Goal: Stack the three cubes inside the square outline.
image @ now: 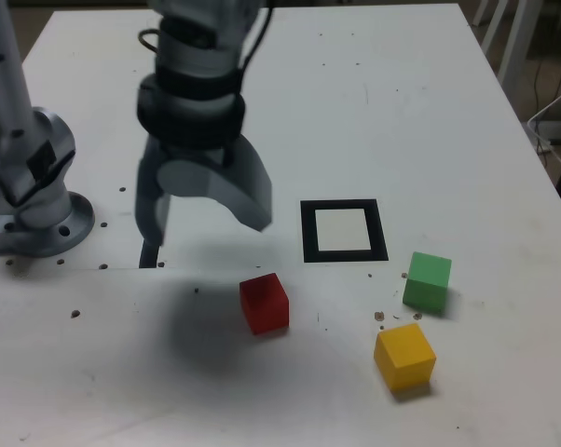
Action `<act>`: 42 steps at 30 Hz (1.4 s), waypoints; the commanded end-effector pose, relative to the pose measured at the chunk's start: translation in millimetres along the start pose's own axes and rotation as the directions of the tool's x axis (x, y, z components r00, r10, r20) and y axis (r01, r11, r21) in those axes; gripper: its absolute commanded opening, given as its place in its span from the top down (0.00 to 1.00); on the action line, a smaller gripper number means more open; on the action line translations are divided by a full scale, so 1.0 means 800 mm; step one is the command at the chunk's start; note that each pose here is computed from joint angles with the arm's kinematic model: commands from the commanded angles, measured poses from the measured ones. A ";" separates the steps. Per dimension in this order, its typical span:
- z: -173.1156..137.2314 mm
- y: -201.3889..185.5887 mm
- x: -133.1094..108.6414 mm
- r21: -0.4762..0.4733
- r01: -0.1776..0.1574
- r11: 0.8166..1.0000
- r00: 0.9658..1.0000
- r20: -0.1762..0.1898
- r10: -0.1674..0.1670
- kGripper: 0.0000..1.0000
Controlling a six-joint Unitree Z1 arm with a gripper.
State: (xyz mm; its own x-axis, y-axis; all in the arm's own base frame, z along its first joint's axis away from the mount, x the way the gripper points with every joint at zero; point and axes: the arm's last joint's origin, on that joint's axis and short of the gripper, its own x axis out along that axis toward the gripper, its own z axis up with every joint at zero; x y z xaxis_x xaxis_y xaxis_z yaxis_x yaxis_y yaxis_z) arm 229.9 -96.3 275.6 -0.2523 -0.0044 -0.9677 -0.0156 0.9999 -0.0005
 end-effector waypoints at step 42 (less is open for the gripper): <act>0.093 -0.055 0.069 0.097 0.061 0.993 0.994 -0.094 -0.051 0.14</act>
State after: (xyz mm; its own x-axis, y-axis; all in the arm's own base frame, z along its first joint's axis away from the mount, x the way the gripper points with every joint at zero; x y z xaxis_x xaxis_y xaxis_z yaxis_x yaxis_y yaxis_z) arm 287.0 -140.3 204.9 -0.3297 -0.0545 -0.9425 0.0607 0.9950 -0.0788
